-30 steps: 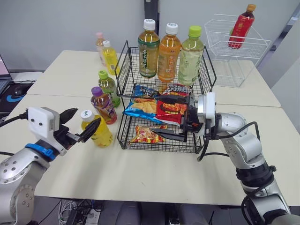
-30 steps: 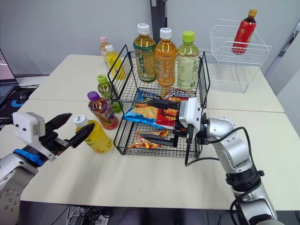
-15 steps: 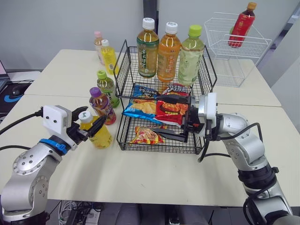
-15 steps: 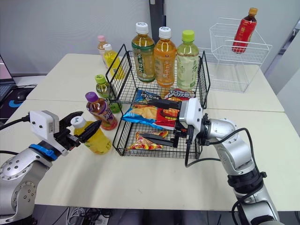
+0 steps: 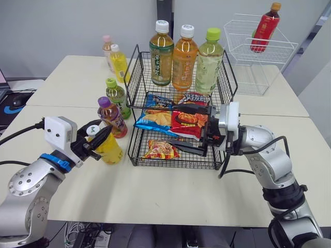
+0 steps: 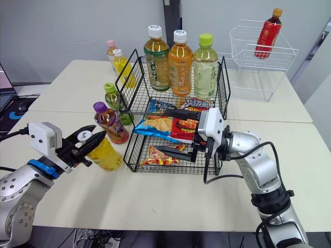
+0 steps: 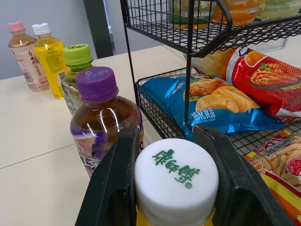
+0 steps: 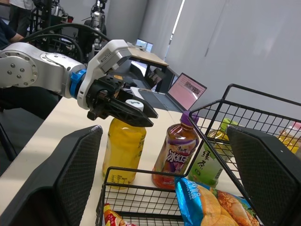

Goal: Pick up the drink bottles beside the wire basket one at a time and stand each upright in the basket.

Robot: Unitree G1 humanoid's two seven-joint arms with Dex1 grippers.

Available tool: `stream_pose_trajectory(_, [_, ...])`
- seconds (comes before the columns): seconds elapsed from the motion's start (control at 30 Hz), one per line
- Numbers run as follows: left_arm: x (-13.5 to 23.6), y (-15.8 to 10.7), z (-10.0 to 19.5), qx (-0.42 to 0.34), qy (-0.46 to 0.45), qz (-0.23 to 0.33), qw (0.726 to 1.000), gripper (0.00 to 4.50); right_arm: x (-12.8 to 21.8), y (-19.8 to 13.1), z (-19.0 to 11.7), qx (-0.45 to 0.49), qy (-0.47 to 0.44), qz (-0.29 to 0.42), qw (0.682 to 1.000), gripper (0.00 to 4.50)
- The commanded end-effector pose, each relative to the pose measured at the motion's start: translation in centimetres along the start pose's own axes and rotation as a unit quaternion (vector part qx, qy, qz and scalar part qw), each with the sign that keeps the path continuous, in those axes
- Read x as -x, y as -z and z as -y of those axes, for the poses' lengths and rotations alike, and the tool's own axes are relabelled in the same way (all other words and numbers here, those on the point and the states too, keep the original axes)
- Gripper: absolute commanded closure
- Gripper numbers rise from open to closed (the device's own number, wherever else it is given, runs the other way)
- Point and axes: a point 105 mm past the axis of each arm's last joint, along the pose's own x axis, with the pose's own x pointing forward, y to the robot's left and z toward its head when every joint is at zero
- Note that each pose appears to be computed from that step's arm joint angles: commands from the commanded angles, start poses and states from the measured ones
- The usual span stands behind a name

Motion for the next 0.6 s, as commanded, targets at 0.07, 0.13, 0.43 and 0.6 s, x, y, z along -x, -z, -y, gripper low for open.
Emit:
stream_pose_trajectory(0.07, [1.4,-4.2,-1.0,-0.017,0.008,0.031,0.999,3.11,0.0,-1.3,0.6,0.018,0.025,0.032,0.999,0.00])
stream_pose_trajectory(0.13, [1.9,-5.6,-1.7,-0.023,0.007,0.033,0.999,3.11,-0.1,-1.4,0.9,0.019,0.035,0.037,0.998,0.00])
stream_pose_trajectory(0.43, [2.9,-16.0,-1.4,-0.033,0.064,0.107,0.992,3.11,0.2,-2.3,2.5,0.052,0.102,0.069,0.991,0.00])
stream_pose_trajectory(0.6, [3.7,-22.2,-1.2,-0.025,0.105,0.167,0.980,3.11,0.4,-3.0,3.1,0.079,0.141,0.086,0.983,0.00])
